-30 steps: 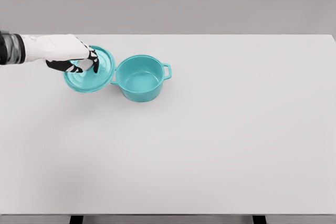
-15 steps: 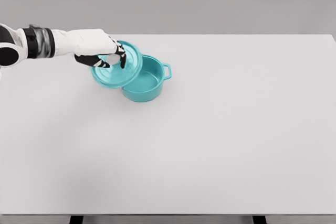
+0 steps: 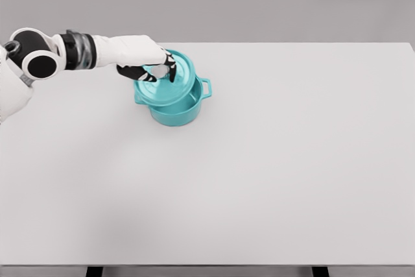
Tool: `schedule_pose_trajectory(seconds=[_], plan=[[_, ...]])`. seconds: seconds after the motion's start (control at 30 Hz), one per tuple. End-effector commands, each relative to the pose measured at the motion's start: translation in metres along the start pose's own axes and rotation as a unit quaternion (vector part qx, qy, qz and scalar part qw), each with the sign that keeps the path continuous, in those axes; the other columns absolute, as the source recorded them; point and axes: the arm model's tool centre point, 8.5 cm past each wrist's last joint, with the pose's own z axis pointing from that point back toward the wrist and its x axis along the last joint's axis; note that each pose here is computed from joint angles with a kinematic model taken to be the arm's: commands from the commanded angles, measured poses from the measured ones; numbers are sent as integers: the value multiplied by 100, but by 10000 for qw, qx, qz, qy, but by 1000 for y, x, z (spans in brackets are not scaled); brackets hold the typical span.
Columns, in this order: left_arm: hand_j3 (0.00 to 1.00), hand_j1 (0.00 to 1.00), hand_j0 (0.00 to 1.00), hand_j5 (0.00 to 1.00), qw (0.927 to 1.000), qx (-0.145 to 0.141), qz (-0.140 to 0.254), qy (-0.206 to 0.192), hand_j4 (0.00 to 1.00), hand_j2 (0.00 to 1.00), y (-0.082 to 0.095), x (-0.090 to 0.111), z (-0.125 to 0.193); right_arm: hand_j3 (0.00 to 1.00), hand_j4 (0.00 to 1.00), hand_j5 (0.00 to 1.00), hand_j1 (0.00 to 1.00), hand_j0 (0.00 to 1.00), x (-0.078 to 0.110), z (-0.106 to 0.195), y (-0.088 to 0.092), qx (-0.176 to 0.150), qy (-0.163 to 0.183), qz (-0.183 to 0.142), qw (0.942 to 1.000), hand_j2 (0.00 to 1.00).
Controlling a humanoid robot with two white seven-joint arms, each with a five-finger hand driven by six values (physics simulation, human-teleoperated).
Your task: Cover the pot with left arm
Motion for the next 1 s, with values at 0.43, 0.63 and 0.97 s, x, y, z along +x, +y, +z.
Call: schedule_pose_trajectory(seconds=[0.43,0.63,0.97], plan=[[54,54,54,54,9998,-168,43,120,54,54,-9,-3,-23,100,100,100,100,100,0,0,0,1,-1,-2,10000,100],[58,58,58,58,9998,-164,40,89,58,58,-9,-1,-24,100,100,100,100,100,0,0,0,1,-1,-2,10000,100],[63,63,63,63,9999,-149,1,43,63,63,-8,-1,-21,100,100,100,100,100,0,0,0,2,2,5,10000,100]])
